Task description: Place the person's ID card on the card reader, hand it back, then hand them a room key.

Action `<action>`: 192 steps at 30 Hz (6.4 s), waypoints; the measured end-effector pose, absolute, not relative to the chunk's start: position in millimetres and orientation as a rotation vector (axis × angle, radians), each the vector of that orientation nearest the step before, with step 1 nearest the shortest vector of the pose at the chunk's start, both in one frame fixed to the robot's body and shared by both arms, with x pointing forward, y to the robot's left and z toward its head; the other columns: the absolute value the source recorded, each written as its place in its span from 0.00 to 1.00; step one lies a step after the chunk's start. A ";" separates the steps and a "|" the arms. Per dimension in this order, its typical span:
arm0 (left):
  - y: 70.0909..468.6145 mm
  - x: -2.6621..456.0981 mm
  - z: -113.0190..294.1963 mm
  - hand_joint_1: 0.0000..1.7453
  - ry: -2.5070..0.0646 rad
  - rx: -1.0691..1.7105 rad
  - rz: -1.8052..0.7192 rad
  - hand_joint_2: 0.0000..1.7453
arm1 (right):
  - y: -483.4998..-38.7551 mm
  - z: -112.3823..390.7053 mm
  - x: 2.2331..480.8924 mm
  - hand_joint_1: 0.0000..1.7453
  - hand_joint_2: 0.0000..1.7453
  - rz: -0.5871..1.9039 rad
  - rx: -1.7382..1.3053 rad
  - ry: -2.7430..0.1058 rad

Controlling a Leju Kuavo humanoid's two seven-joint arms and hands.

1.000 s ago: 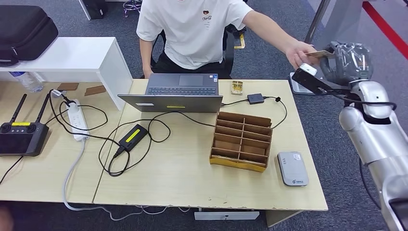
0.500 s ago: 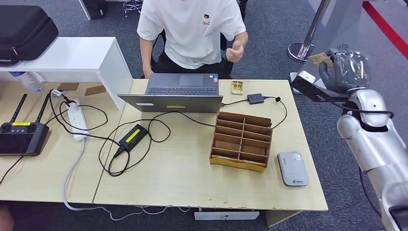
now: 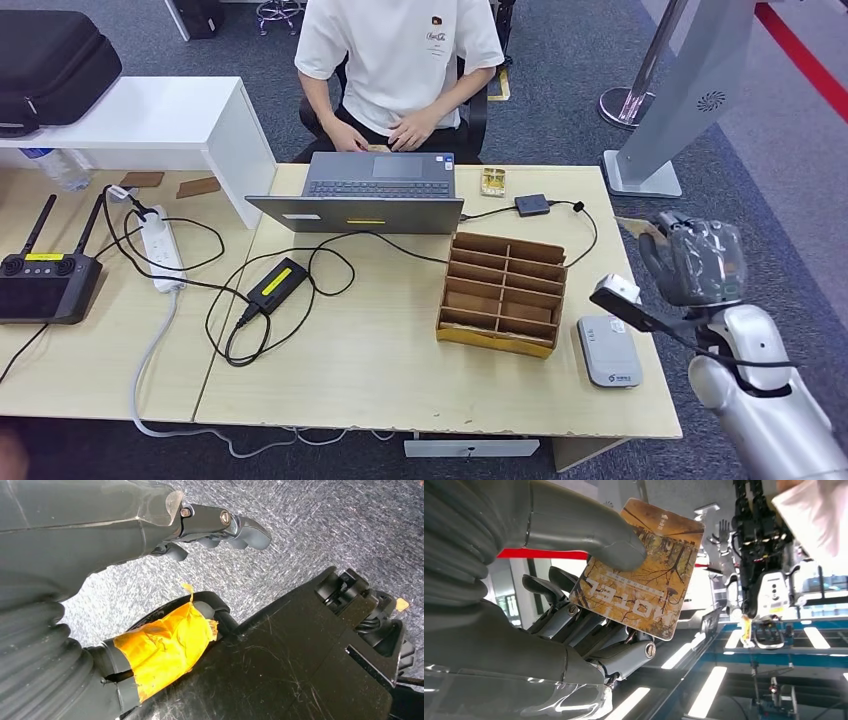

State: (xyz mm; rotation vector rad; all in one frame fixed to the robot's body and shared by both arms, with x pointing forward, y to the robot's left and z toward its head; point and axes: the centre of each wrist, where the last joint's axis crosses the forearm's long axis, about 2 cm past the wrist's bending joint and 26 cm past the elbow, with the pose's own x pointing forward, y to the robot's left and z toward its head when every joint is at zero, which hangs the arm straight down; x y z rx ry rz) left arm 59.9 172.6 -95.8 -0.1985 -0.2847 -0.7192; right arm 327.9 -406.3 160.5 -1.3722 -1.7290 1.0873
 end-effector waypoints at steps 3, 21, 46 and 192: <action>172.8 59.8 -95.9 0.00 -0.283 -0.193 -0.713 1.00 | -407.7 146.6 307.0 1.00 1.00 1.093 -1.363 -1.718; 173.2 59.8 -95.9 0.00 -0.275 -0.177 -0.707 1.00 | -399.4 96.1 261.3 1.00 1.00 1.105 -1.284 -1.624; 172.2 59.5 -95.7 0.00 -0.268 -0.163 -0.673 1.00 | -370.1 29.1 224.8 1.00 1.00 1.067 -1.128 -1.477; 177.7 53.2 -97.9 0.00 -0.308 -0.149 -0.456 1.00 | -264.2 44.4 228.9 0.00 1.00 1.035 -1.019 -1.716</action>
